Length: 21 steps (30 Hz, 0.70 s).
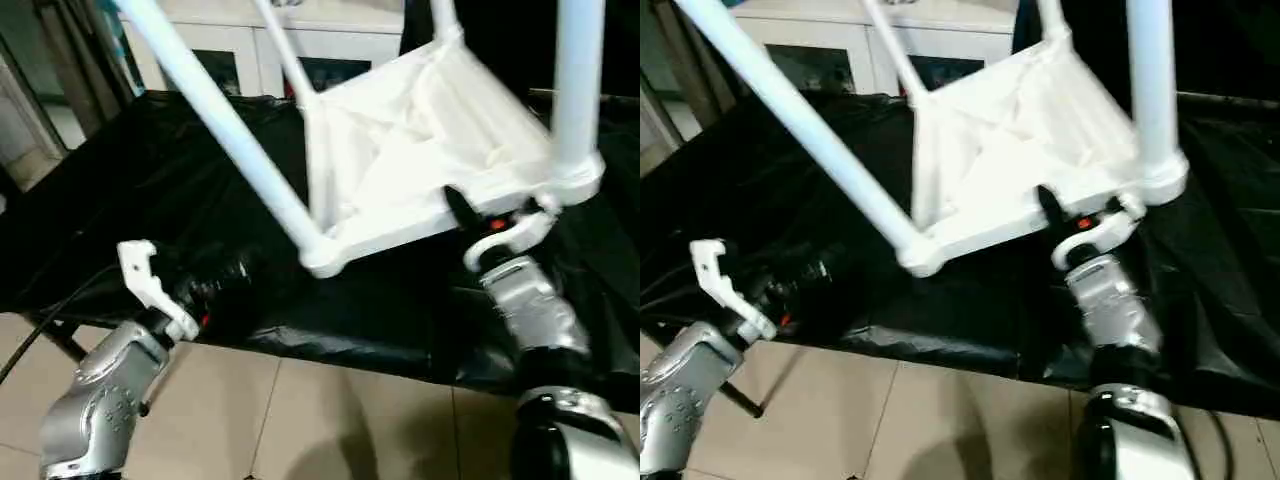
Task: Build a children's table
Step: Flip table
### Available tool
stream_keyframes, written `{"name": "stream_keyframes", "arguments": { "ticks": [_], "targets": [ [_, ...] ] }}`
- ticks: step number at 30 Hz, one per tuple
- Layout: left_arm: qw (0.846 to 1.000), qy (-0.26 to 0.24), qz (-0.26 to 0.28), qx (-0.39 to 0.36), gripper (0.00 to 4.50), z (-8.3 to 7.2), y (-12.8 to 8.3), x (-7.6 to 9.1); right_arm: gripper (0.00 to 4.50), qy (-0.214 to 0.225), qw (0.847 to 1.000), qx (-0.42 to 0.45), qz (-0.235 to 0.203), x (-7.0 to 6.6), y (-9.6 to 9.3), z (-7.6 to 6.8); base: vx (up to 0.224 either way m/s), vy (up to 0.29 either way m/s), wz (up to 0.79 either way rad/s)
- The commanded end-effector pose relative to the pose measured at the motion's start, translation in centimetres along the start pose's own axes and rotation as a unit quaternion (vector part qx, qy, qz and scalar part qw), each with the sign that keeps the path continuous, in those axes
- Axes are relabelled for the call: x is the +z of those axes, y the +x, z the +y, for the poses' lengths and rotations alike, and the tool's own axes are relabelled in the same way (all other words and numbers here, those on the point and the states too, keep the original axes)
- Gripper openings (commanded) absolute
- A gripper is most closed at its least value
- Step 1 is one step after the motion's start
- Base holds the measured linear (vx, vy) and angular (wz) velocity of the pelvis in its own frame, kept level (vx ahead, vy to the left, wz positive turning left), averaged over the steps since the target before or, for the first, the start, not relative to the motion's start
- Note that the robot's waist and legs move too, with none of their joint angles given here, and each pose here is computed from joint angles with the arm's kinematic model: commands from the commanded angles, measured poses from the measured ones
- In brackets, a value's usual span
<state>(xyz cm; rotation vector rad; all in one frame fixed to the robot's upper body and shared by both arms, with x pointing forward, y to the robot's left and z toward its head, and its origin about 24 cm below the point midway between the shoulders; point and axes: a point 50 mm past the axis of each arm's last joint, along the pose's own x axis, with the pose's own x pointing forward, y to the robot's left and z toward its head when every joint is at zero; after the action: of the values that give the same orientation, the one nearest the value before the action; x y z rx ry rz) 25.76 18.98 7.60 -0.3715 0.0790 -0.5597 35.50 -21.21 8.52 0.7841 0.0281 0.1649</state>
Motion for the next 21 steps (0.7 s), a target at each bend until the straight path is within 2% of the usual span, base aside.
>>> {"name": "stream_keyframes", "arguments": {
  "ticks": [1, 3, 4, 5, 17, 21],
  "targets": [
    [1.000, 0.017, 0.007, -0.015, 4.50, -0.5, 0.2, 0.2, 2.38, -0.119, 0.993, -0.009, -0.006, 1.8, -0.4, 0.0, 0.000, 0.000, 0.00],
    [0.998, 0.062, 0.011, -0.030, 4.50, -1.2, 1.0, 0.8, 2.38, -0.152, 0.988, -0.035, -0.008, 3.1, -0.7, -0.4, 0.000, 0.000, 0.00],
    [0.998, 0.062, 0.011, -0.030, 4.50, -1.2, 1.0, 0.8, 2.38, -0.152, 0.988, -0.035, -0.008, 3.1, -0.7, -0.4, 0.000, 0.000, 0.00],
    [0.996, 0.082, 0.011, -0.043, 4.50, -1.6, 1.4, 1.3, 2.38, -0.166, 0.985, -0.046, -0.012, 3.8, -0.9, -0.6, 0.000, 0.000, 0.00],
    [0.985, 0.147, -0.011, -0.089, 4.50, -3.4, 2.9, 4.1, 2.38, -0.246, 0.966, -0.083, -0.017, 6.8, -1.3, -0.4, 0.000, 0.000, 0.00],
    [0.979, 0.175, -0.013, -0.106, 4.50, -4.2, 3.3, 4.9, 2.38, -0.306, 0.948, -0.090, 0.002, 7.7, -1.4, -0.4, 0.000, 0.000, 0.00]
  ]
}}
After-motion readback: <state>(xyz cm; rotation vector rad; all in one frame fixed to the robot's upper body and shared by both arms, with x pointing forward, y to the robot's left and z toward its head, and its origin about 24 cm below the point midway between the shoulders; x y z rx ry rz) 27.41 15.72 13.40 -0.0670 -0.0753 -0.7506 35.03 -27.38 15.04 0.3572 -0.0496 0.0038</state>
